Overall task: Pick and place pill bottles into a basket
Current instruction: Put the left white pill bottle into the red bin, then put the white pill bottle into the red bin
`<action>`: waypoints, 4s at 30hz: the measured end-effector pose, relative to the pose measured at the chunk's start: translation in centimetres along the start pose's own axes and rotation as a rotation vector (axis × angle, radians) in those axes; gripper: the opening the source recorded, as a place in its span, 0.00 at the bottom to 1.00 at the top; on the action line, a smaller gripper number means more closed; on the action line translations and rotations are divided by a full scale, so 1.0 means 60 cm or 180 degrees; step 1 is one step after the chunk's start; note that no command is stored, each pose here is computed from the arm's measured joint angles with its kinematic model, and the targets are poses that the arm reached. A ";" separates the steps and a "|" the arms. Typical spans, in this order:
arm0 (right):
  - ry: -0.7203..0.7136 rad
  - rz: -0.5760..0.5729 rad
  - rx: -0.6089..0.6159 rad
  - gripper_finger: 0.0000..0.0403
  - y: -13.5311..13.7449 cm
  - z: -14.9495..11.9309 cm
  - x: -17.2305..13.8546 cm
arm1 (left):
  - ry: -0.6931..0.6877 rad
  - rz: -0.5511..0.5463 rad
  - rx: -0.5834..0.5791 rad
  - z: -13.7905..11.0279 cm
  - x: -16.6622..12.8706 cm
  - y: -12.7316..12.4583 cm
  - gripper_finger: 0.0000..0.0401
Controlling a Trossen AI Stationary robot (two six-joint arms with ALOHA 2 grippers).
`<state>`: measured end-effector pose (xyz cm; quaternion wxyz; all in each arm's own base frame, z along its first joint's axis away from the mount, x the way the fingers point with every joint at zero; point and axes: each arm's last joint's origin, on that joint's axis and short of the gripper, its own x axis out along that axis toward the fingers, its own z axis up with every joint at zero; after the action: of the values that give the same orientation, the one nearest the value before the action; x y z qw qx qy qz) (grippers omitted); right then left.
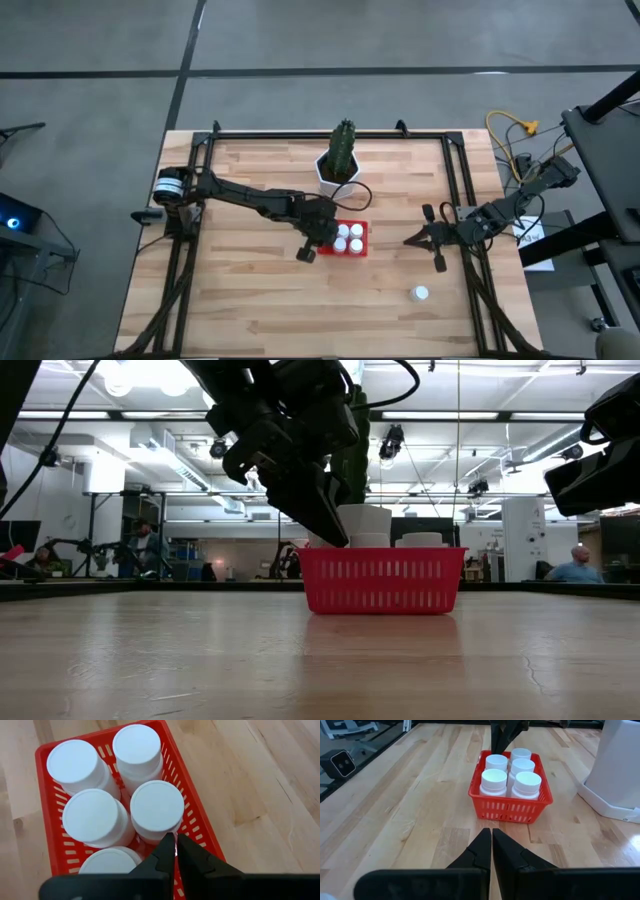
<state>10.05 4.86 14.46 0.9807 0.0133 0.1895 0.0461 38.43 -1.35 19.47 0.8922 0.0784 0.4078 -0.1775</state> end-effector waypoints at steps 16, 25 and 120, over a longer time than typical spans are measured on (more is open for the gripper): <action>0.0000 -0.0002 0.0020 0.02 0.000 0.000 0.000 | 0.0026 0.0067 -0.0120 -0.001 0.000 0.001 0.00; 0.0000 -0.0001 0.0023 0.02 0.000 0.000 0.000 | 0.0104 0.0124 -0.0158 -0.007 0.008 0.003 0.00; -0.0492 0.0359 0.0930 0.02 0.010 0.076 -0.022 | -0.1756 0.0033 0.0449 -0.025 -0.094 -0.137 0.00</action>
<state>10.51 5.32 19.19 0.9759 0.1698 0.1171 0.0719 30.84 -7.12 22.78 0.9627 0.0912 0.1359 -0.2156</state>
